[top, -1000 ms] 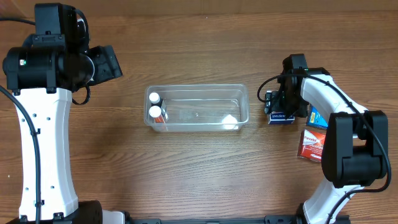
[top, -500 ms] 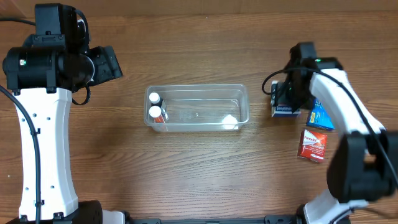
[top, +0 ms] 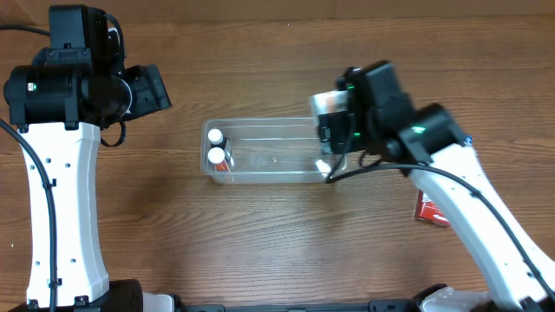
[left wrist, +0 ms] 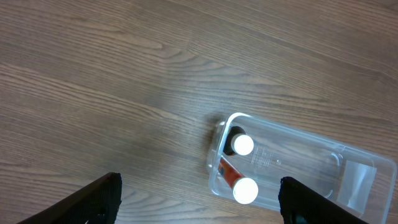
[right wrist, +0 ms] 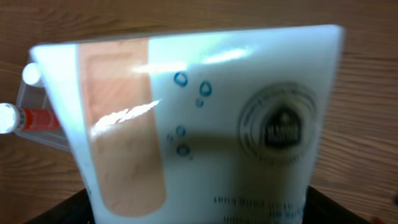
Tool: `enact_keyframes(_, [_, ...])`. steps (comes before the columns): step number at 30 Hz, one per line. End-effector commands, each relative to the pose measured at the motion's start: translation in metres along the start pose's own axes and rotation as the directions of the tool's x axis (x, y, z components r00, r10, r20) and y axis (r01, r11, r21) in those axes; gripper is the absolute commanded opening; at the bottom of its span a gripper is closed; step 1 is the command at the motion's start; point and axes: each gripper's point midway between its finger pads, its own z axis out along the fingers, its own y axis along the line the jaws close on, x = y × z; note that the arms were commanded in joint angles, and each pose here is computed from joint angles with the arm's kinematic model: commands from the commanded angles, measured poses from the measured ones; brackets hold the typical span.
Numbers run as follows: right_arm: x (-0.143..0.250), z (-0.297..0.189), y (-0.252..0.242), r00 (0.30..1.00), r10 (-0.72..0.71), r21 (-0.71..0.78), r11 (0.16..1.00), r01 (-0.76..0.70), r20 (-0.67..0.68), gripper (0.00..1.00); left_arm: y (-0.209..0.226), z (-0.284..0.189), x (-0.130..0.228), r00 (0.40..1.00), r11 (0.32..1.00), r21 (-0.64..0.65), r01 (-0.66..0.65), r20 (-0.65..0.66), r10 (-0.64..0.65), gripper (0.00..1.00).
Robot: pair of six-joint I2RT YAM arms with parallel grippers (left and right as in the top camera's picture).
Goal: Pack container
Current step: 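Lower the Hansaplast box upright into the container's right end, release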
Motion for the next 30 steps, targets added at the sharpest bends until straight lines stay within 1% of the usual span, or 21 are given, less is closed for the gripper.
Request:
enact_keyframes(1, [0.003,0.028,0.01,0.997,0.058,0.01,0.998,-0.058,-0.054,0.82,-0.002,-0.005,-0.002,1.0,1.0,0.015,0.0,0.008,0.0,0.83])
enact_keyframes(6, [0.022,0.079,0.005,0.978,0.102,0.068,0.994,-0.091,-0.182,0.8,-0.002,-0.005,0.0,1.0,1.0,0.013,0.0,0.002,0.0,0.83])
enact_keyframes(11, [0.035,0.106,0.0,0.962,0.107,0.1,0.991,-0.084,-0.252,0.79,0.003,-0.005,-0.002,1.0,1.0,-0.014,0.0,0.01,0.0,0.83])
enact_keyframes(18, [0.029,0.113,0.001,0.967,0.105,0.096,0.992,-0.085,-0.233,0.79,0.003,-0.005,-0.002,1.0,1.0,-0.015,0.0,0.011,0.0,0.83])
enact_keyframes(25, [0.023,0.114,-0.008,0.975,0.101,0.145,0.987,-0.073,-0.197,0.79,0.003,-0.005,-0.002,1.0,1.0,-0.015,0.0,0.011,0.0,0.84])
enact_keyframes(27, [0.026,0.113,-0.008,0.972,0.103,0.144,0.987,-0.073,-0.211,0.83,0.003,-0.005,-0.002,1.0,1.0,-0.015,0.0,0.011,0.0,0.84])
enact_keyframes(28, [0.029,0.112,-0.009,0.97,0.104,0.149,0.986,-0.071,-0.221,0.93,0.003,-0.005,-0.002,1.0,1.0,-0.015,0.0,0.011,0.0,0.85])
enact_keyframes(29, [0.032,0.111,-0.01,0.966,0.105,0.155,0.985,-0.069,-0.234,1.0,0.003,-0.005,-0.002,1.0,1.0,-0.015,0.0,0.011,0.0,0.85])
enact_keyframes(30, [0.034,0.111,-0.01,0.965,0.105,0.158,0.985,-0.068,-0.24,1.0,0.003,-0.005,-0.002,1.0,1.0,-0.015,0.0,0.011,0.0,0.85])
